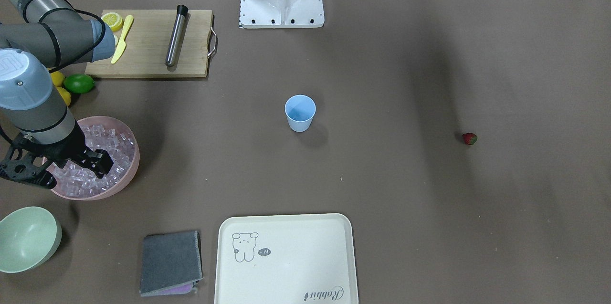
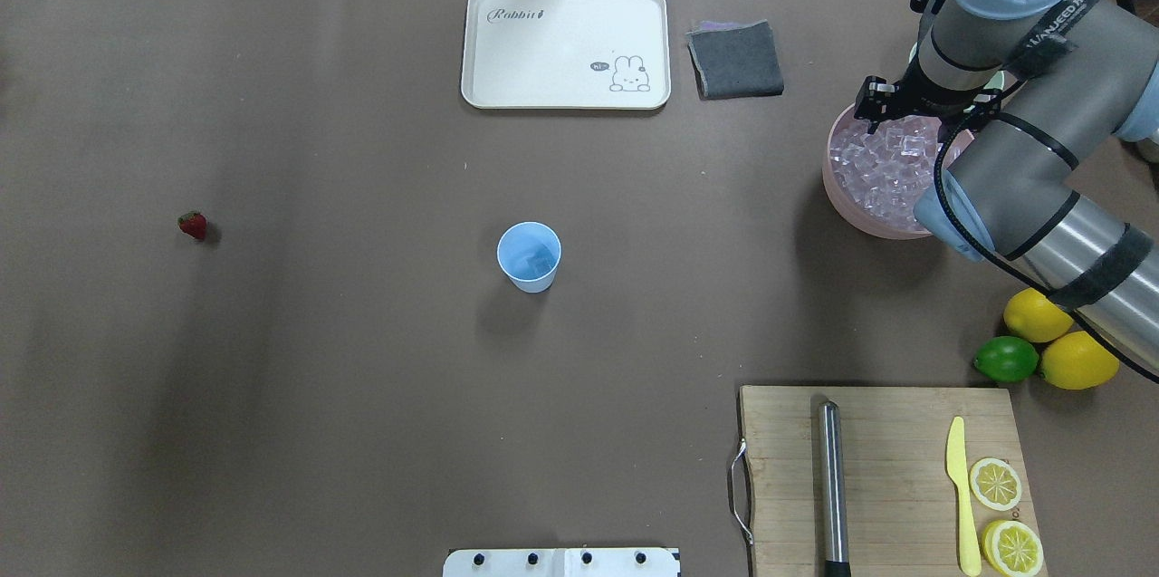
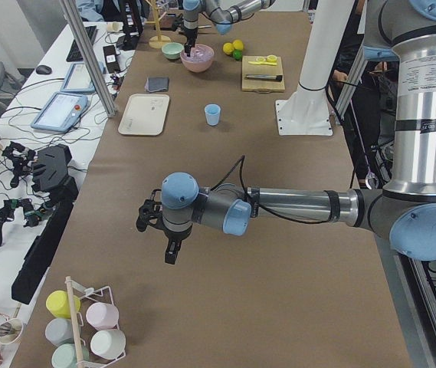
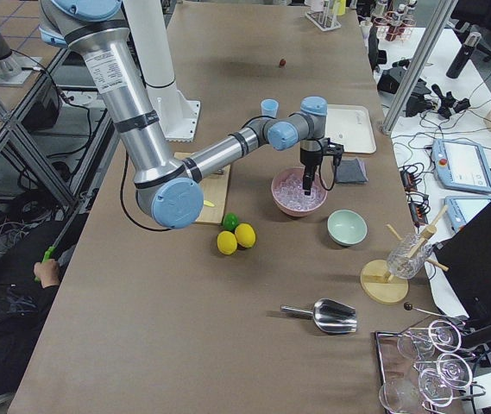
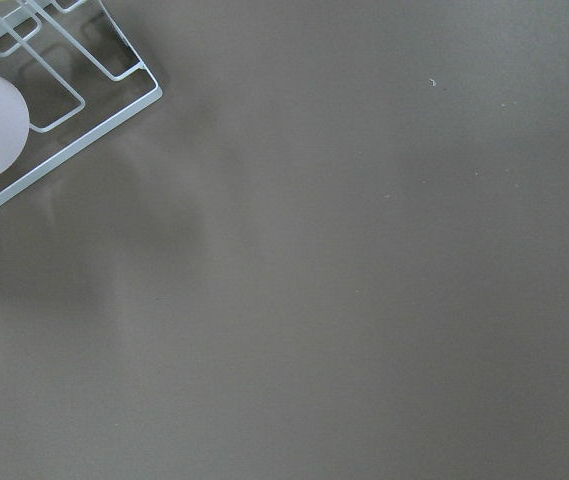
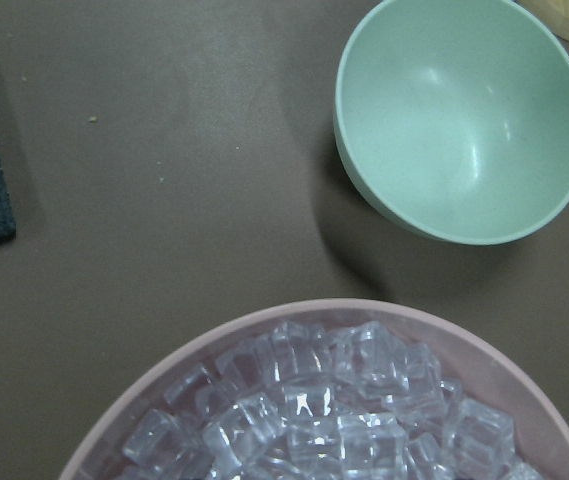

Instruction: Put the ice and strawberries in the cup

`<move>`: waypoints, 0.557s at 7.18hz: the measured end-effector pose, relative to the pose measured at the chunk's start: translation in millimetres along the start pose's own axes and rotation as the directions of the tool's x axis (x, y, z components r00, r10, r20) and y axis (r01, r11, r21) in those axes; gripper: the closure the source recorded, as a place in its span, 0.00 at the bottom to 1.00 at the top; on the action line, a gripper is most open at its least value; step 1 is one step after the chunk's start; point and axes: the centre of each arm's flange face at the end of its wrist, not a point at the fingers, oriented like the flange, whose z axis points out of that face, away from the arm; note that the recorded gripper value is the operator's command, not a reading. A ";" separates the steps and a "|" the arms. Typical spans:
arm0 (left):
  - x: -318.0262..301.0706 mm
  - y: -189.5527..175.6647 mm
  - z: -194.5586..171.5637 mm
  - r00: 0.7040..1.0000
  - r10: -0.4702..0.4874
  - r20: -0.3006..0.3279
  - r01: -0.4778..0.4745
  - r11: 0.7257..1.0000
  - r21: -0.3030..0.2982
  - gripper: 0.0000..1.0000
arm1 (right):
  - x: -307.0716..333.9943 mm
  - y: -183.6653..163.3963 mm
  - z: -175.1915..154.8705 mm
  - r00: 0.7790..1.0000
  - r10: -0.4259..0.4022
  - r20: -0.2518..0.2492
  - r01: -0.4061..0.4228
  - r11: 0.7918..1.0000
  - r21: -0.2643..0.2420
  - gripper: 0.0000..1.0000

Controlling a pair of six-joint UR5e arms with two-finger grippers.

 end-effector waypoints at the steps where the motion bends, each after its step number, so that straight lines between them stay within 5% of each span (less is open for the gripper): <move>1: -0.1 0.2 0.1 1.000 0.000 0.000 0.000 1.000 0.000 0.02 | 0.1 -0.4 0.0 0.998 -0.063 0.001 0.063 0.998 -0.001 0.11; 4: 0.2 -0.9 -0.2 1.000 0.000 0.001 0.000 1.000 0.001 0.02 | 4.7 -4.8 1.6 0.977 -0.212 0.000 0.212 0.977 -0.008 0.12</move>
